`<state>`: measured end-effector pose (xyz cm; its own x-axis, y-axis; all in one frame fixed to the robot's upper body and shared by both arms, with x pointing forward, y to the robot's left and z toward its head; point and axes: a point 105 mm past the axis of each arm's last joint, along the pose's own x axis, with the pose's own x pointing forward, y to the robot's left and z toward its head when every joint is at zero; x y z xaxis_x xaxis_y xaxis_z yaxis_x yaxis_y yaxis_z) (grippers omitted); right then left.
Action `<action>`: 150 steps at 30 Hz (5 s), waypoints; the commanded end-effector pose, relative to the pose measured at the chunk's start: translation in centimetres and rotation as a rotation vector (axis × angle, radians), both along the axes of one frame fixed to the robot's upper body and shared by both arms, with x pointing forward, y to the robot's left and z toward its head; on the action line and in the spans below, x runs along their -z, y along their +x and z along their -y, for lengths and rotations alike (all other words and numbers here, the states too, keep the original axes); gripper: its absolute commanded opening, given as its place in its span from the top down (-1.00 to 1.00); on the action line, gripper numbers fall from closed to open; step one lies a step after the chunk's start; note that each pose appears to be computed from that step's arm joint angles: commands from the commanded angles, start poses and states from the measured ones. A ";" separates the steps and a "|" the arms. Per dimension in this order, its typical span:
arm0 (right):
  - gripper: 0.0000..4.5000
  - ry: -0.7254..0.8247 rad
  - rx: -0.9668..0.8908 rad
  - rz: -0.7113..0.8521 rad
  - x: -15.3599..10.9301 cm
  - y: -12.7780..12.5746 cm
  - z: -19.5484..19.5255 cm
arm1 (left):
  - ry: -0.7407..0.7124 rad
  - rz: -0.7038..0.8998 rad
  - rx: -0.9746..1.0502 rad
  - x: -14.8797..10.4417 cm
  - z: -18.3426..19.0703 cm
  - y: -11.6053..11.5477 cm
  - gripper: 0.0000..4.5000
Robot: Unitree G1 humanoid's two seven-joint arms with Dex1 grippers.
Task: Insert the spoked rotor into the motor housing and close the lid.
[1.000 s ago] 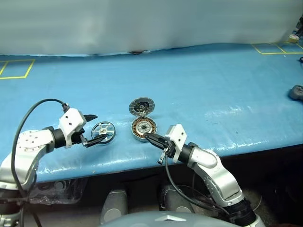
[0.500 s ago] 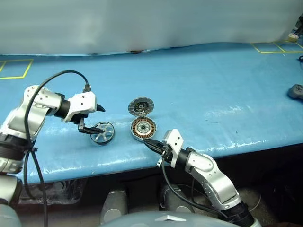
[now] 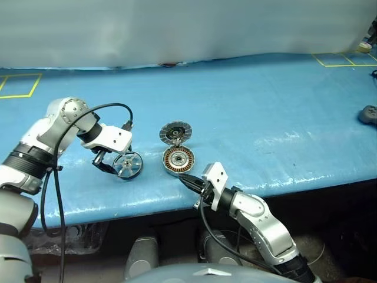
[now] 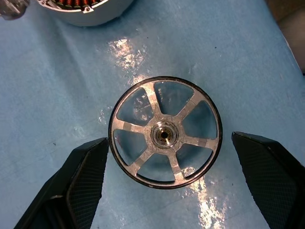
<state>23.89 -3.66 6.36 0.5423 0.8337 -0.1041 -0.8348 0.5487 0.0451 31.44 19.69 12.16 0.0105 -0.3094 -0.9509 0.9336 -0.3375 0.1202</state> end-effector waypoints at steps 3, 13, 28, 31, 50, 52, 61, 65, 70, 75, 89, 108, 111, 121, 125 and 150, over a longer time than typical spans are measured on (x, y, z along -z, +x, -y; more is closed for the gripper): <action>0.99 0.048 0.017 0.063 -1.3 0.4 0.2 | 0.049 0.011 0.046 0.2 0.3 0.4 -1.00; 0.99 0.048 0.046 0.048 -0.4 0.2 0.8 | 0.069 0.020 0.053 0.5 0.7 0.9 -1.00; 0.99 0.019 0.056 0.018 0.5 -0.2 0.8 | -0.060 0.013 -0.057 -2.1 1.2 1.5 -1.00; 0.99 0.015 0.047 0.018 0.6 -0.2 0.5 | -0.051 0.005 -0.088 -1.8 1.1 1.7 -1.00; 0.99 0.008 0.065 0.006 0.9 -0.4 0.7 | 0.015 -0.023 -0.171 0.7 0.5 2.3 -1.00; 0.99 0.008 0.063 0.008 0.9 -0.3 0.6 | 0.015 -0.027 -0.179 1.0 0.5 2.3 -1.00; 0.99 -0.003 0.072 0.005 1.0 -0.2 0.8 | 0.012 -0.036 -0.167 1.2 0.7 2.0 -1.00; 0.99 -0.007 0.076 0.006 1.0 -0.1 0.8 | 0.021 -0.046 -0.155 1.3 0.6 1.7 -1.00; 0.99 -0.012 0.078 0.004 1.1 0.0 0.8 | 0.030 -0.032 -0.142 1.2 0.5 1.6 -1.00; 0.99 -0.019 0.075 0.002 1.2 0.0 0.8 | 0.023 0.014 -0.138 0.9 0.6 2.1 -1.00; 1.00 -0.046 0.074 -0.004 1.5 0.0 0.9 | 0.003 0.044 -0.122 0.7 1.1 2.3 -0.73; 1.00 -0.046 0.089 -0.016 1.7 -0.1 1.0 | 0.028 -0.064 -0.113 2.2 1.1 1.2 -0.73; 1.00 -0.046 0.092 -0.016 1.8 -0.1 1.0 | 0.027 -0.057 -0.115 2.1 1.2 1.3 -0.73; 1.00 -0.047 0.095 -0.012 1.7 -0.1 1.0 | 0.042 -0.065 -0.125 2.2 0.9 1.1 -0.50; 1.00 -0.048 0.096 -0.014 1.8 -0.1 1.0 | 0.050 -0.068 -0.128 2.3 0.7 1.1 0.09; 1.00 -0.045 0.093 -0.013 1.4 0.2 1.1 | -0.012 -0.056 -0.054 0.0 1.5 0.4 0.32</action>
